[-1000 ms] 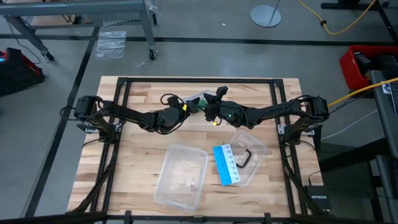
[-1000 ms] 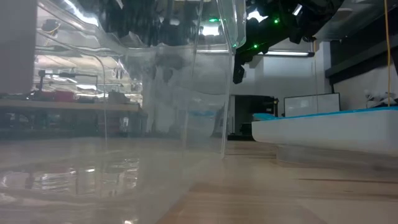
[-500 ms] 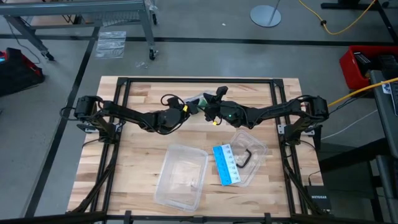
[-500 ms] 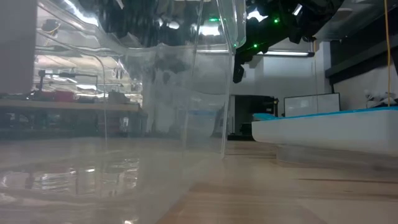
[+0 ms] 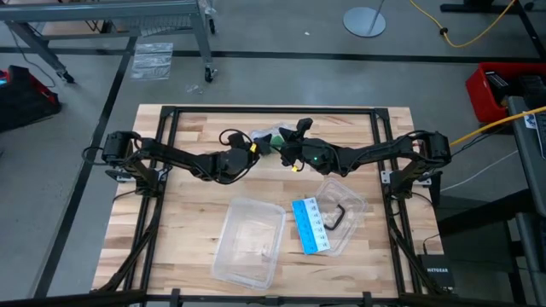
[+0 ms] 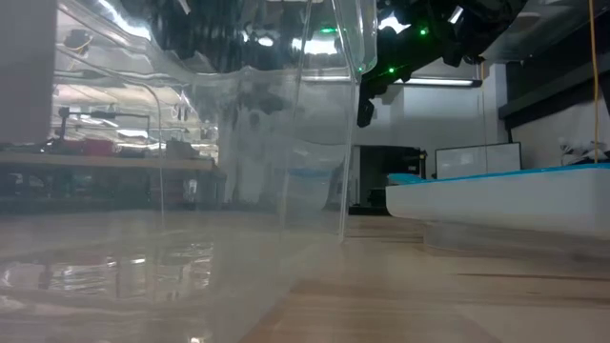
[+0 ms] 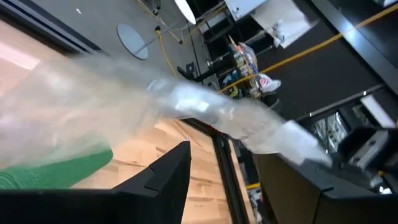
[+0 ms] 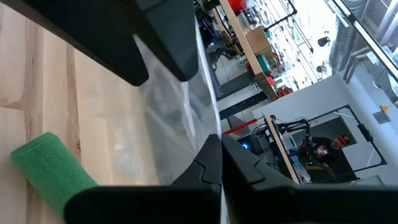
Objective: Roll bandage
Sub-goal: Prepare the transparent zip bag
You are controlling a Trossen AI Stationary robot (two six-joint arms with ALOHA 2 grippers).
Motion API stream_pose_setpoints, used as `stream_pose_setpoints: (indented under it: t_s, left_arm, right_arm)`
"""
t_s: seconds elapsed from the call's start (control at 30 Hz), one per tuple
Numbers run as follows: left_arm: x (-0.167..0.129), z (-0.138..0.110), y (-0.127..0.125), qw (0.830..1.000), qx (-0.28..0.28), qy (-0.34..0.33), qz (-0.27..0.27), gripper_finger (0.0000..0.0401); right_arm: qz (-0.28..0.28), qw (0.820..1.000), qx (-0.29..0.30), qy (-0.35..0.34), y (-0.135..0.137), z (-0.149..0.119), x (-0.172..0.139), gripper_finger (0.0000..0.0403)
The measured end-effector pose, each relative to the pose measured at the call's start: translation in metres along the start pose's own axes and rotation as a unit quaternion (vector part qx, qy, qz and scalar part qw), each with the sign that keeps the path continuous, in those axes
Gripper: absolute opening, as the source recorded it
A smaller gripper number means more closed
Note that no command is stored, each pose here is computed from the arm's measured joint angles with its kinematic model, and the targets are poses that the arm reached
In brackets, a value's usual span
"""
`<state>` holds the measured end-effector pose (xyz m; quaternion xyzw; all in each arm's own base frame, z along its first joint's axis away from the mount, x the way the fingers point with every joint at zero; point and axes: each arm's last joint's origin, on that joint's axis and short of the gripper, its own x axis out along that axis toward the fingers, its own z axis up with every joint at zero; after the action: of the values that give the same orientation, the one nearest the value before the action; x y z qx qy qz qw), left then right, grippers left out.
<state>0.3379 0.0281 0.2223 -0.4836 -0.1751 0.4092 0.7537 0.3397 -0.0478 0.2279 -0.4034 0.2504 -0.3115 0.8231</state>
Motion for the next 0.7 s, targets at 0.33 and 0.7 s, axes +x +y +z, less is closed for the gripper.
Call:
stream_pose_setpoints:
  t_s: [0.33,0.7]
  left_arm:
    - [0.008,0.007,0.003,1.000,-0.022,-0.016,0.008,0.0178]
    - [0.006,0.004,0.006,1.000,0.012,-0.008,0.022,0.0109]
  right_arm:
    - [0.028,0.999,-0.007,-0.040,0.015,0.017,-0.019,0.0000]
    - [0.017,0.999,-0.010,-0.032,0.017,0.020,-0.023,0.0000]
